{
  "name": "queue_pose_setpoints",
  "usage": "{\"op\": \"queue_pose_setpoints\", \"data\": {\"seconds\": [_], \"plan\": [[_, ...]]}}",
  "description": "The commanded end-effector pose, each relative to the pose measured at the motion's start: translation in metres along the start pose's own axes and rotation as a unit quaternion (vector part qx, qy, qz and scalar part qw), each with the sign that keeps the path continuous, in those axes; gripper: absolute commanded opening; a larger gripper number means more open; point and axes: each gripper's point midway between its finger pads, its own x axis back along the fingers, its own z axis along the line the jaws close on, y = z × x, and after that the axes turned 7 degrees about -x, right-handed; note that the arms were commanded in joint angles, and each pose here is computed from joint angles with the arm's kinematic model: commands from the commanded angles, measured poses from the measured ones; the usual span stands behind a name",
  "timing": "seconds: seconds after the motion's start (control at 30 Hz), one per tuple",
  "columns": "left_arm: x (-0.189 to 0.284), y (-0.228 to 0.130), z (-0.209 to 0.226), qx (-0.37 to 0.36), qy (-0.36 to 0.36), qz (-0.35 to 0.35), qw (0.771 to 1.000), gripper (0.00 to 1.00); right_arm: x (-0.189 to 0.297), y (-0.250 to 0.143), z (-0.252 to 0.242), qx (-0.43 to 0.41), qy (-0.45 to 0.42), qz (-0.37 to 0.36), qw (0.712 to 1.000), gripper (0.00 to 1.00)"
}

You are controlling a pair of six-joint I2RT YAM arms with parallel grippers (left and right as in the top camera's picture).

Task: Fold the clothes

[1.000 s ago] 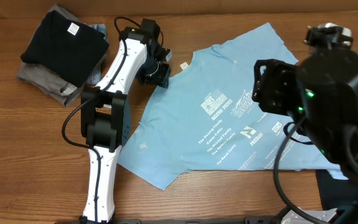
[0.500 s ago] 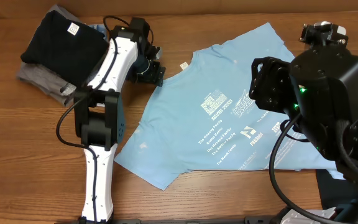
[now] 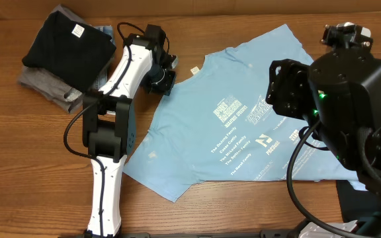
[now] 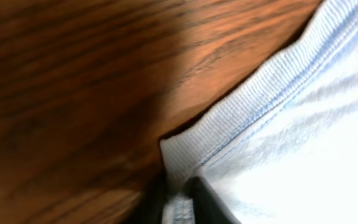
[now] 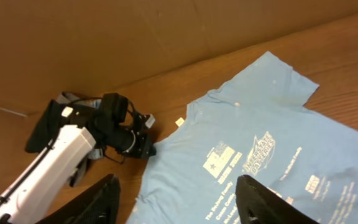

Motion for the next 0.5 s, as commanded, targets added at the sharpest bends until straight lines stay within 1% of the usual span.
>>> {"op": "queue_pose_setpoints", "data": {"seconds": [0.0, 0.07, 0.1, 0.23, 0.3, 0.37, 0.4, 0.47], "plan": [[-0.014, -0.029, 0.020, 0.080, 0.048, 0.060, 0.994, 0.05, 0.002, 0.005, -0.003, -0.006, -0.005, -0.011, 1.000, 0.69], [0.003, -0.040, 0.052, 0.159, 0.123, 0.072, 0.977, 0.04, 0.001, 0.006, -0.005, -0.005, -0.010, -0.015, 1.000, 0.72], [0.013, -0.045, 0.066, 0.188, 0.148, 0.074, 0.968, 0.04, 0.001, 0.008, -0.006, -0.005, -0.014, -0.020, 1.000, 0.73], [0.051, -0.061, 0.119, 0.264, 0.199, 0.070, 0.941, 0.04, -0.003, 0.015, -0.015, -0.017, -0.031, -0.028, 0.999, 0.75], [0.068, -0.068, 0.141, 0.294, 0.199, 0.063, 0.933, 0.04, -0.010, 0.019, -0.024, -0.033, -0.043, -0.022, 0.998, 0.75], [0.083, -0.070, 0.156, 0.320, 0.182, 0.048, 0.929, 0.04, -0.020, 0.021, -0.035, -0.051, -0.059, -0.009, 0.997, 0.76], [0.090, -0.070, 0.161, 0.327, 0.167, 0.039, 0.929, 0.04, -0.028, 0.021, -0.042, -0.057, -0.069, 0.003, 0.996, 0.76], [0.103, -0.064, 0.161, 0.322, 0.125, 0.017, 0.938, 0.04, -0.044, 0.019, -0.057, -0.069, -0.092, 0.028, 0.993, 0.76]]}}
